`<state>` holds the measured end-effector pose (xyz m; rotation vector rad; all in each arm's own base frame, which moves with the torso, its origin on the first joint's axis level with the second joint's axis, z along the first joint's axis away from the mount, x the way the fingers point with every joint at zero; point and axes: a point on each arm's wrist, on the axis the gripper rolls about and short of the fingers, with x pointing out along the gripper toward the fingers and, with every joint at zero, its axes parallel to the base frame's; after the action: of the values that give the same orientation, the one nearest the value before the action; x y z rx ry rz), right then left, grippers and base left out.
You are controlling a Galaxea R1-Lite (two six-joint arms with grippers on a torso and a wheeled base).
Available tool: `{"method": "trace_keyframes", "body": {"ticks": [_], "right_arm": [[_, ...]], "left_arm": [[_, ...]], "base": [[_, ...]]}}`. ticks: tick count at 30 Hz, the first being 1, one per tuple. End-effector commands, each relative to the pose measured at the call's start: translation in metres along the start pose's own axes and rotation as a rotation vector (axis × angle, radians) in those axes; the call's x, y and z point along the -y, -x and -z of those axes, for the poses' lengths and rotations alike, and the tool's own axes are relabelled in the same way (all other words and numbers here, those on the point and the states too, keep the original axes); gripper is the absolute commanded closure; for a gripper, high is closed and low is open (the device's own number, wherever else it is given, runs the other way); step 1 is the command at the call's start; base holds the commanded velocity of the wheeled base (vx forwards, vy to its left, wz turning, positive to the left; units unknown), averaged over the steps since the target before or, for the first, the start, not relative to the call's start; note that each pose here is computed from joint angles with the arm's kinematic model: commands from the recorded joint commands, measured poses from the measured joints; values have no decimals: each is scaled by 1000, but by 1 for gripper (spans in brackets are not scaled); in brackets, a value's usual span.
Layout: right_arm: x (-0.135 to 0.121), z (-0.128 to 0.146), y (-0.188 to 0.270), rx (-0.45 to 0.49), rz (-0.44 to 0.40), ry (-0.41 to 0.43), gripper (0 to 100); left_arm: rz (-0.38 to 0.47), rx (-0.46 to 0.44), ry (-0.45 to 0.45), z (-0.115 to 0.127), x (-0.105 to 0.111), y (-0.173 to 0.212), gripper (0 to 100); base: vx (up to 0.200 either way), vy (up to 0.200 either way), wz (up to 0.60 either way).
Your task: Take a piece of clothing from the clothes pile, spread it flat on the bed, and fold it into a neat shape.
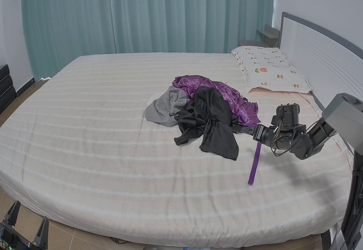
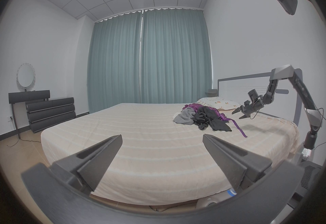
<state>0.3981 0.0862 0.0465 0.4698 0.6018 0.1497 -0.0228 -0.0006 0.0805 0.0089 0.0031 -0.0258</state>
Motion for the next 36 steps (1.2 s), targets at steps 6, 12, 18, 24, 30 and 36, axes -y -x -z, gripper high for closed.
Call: {"method": "trace_keyframes", "body": {"ticks": [6, 12, 18, 24, 30, 36], "right_arm": [[11, 38, -73, -65, 12, -124, 0], [0, 52, -94, -65, 18, -99, 0], [-3, 49, -105, -52, 30, -94, 0], [-23, 52, -111, -39, -6, -70, 0], [-27, 61, -125, -47, 14, -58, 0], [-26, 56, -126, -24, 25, -62, 100]], "left_arm": [[0, 0, 0, 5, 0, 0, 0], [0, 0, 0, 5, 0, 0, 0], [0, 0, 0, 5, 0, 0, 0], [0, 0, 0, 5, 0, 0, 0], [0, 0, 0, 5, 0, 0, 0], [-1, 0, 0, 5, 0, 0, 0]], "base": [[0, 0, 0], [0, 0, 0], [0, 0, 0], [0, 0, 0], [0, 0, 0], [0, 0, 0]]}}
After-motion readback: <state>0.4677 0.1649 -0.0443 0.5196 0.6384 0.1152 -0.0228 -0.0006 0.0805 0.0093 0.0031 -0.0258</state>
